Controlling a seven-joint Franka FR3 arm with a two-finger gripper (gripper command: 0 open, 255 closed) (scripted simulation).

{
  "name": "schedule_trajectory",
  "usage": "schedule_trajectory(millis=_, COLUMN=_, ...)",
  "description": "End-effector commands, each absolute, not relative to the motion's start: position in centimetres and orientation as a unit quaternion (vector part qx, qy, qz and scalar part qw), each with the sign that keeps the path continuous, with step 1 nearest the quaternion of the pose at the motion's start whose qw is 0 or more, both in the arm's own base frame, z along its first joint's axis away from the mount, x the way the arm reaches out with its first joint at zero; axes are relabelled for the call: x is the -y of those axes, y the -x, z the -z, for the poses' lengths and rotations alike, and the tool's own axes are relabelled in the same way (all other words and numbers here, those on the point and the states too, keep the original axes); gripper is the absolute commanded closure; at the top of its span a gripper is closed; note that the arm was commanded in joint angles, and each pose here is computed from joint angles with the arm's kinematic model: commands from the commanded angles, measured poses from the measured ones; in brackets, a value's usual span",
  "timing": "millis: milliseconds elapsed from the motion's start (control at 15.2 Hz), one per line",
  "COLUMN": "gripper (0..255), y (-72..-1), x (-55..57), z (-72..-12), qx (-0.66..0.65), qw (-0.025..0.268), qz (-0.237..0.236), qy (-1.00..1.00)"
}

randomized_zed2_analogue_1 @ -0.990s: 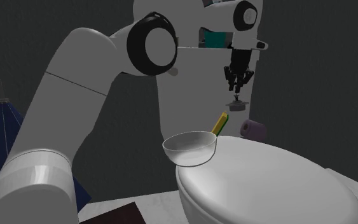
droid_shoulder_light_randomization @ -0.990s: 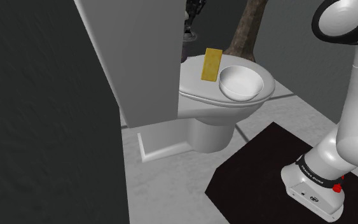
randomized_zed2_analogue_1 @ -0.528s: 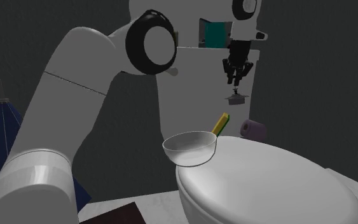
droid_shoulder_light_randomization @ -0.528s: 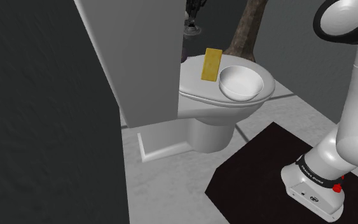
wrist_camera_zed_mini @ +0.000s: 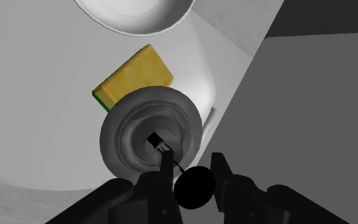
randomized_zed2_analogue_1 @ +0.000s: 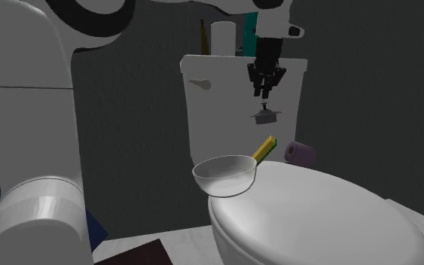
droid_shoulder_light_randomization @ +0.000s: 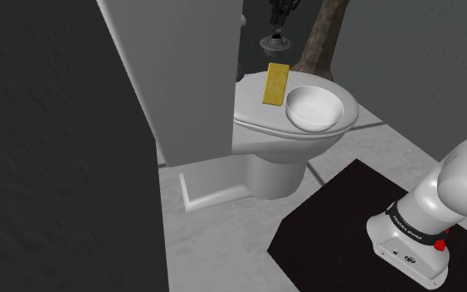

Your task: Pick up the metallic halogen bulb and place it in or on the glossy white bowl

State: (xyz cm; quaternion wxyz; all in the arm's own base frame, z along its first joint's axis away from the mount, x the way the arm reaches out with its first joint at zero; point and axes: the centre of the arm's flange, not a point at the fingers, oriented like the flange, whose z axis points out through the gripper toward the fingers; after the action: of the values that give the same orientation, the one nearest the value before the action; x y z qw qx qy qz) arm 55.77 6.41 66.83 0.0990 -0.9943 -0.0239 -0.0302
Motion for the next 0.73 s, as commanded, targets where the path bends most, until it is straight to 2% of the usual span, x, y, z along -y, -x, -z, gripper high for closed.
schedule_trajectory(millis=0, gripper=255, y=-52.9, x=-5.9, z=-67.2, qx=0.024, qw=0.099, qz=0.030, qy=0.994)
schedule_trajectory(millis=660, gripper=255, y=-40.1, x=-3.1, z=-68.8, qx=0.024, qw=0.099, qz=0.030, qy=0.994)
